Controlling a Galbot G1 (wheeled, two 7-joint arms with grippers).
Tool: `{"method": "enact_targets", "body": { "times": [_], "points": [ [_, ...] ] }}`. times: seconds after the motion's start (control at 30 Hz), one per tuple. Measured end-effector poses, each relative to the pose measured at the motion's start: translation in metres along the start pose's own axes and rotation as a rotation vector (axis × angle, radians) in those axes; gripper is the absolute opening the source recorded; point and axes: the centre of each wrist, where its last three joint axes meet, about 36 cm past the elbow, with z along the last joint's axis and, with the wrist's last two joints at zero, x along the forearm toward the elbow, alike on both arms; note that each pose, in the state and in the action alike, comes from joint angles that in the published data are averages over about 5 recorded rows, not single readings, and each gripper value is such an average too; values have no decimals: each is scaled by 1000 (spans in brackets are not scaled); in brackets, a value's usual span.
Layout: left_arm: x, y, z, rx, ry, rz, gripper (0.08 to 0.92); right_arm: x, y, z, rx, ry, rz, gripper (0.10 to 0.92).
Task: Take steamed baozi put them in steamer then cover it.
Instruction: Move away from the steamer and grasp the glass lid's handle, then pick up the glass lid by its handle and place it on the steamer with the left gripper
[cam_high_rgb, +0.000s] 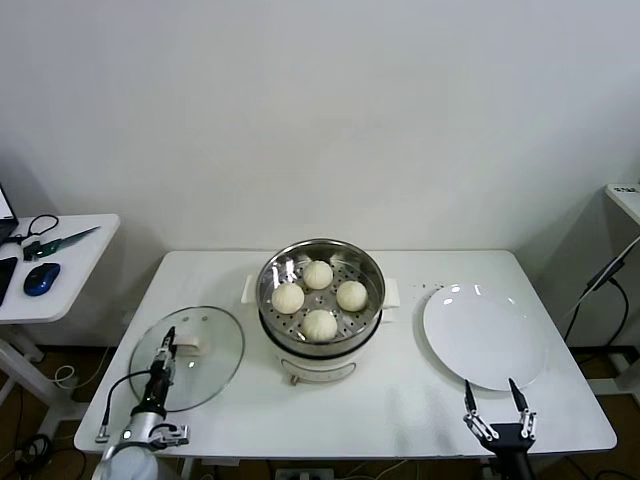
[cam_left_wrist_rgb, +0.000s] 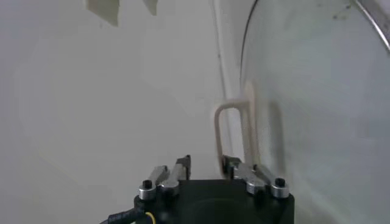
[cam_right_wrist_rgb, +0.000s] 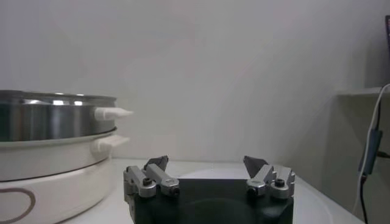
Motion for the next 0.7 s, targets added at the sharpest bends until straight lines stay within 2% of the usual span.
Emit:
{"method": "enact_targets", "body": {
  "times": [0.17, 0.27, 0.47, 0.7],
  "points": [
    [0, 0, -3, 20, 0, 0, 205, -1, -2, -2, 5, -6, 3, 823],
    [0, 3, -4, 38, -1, -3, 146, -2, -4, -4, 8, -10, 7, 823],
    [-3, 20, 3, 87, 11, -25, 137, -4, -5, -5, 8, -16, 14, 823],
    [-14, 64, 20, 150, 32, -64, 137, -4, -4, -4, 8, -19, 22, 823]
  ]
}}
